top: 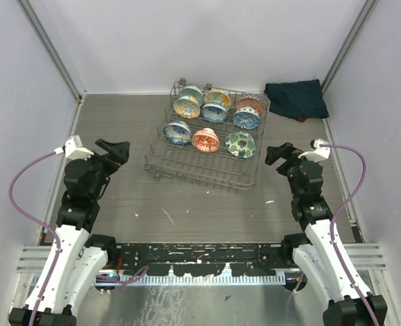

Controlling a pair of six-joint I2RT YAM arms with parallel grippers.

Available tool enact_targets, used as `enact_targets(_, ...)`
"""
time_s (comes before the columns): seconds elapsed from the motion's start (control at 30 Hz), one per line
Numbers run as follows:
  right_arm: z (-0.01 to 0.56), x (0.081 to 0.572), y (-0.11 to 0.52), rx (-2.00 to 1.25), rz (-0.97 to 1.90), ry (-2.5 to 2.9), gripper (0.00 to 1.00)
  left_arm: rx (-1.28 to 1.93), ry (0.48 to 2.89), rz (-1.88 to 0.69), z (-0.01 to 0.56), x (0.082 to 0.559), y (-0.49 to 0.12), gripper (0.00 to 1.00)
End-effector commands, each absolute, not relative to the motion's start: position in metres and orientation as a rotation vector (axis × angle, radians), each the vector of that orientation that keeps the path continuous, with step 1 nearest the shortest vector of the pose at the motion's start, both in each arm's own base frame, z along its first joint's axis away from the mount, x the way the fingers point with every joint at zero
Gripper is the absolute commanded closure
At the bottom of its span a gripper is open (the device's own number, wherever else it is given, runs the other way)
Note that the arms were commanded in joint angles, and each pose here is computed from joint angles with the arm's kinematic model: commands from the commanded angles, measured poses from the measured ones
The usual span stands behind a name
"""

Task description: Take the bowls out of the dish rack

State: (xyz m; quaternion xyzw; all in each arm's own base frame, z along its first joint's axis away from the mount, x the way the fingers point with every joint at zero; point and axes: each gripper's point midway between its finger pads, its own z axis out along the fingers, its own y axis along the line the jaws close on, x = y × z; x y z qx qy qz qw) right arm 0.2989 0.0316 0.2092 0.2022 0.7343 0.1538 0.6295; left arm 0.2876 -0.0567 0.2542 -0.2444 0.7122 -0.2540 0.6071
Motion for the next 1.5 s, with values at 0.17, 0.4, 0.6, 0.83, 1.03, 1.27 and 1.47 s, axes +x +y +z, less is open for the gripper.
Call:
enact_targets(0.17, 0.231, 0.301, 0.034, 0.45, 0.38, 1.616, 0.0, -0.595, 1.619, -0.569, 0.253, 0.286, -0.051, 0.02)
enact_targets(0.4, 0.231, 0.302, 0.033, 0.449, 0.377, 1.616, 0.0, -0.575, 1.625, -0.582, 0.253, 0.287, -0.054, 0.02)
enact_targets(0.6, 0.23, 0.302, 0.034, 0.449, 0.38, 1.619, 0.0, -0.58, 1.583, -0.576, 0.255, 0.282, -0.049, 0.02)
enact_targets(0.83, 0.232, 0.301, 0.036, 0.43, 0.386, 1.611, 0.0, -0.613, 1.55, -0.579, 0.255, 0.279, -0.045, 0.02)
enact_targets(1.03, 0.23, 0.303, 0.036, 0.427, 0.377, 1.625, 0.0, -0.676, 1.55, -0.574, 0.246, 0.284, -0.041, 0.02)
enact_targets(1.27, 0.22, 0.308, 0.035, 0.442, 0.365, 1.66, 0.02, -0.63, 1.646, -0.523, 0.239, 0.292, -0.045, 0.02)
enact_targets(1.47, 0.189, 0.324, 0.043, 0.442, 0.352, 1.816, 0.07, -0.586, 1.694, -0.54, 0.23, 0.304, -0.055, 0.02)
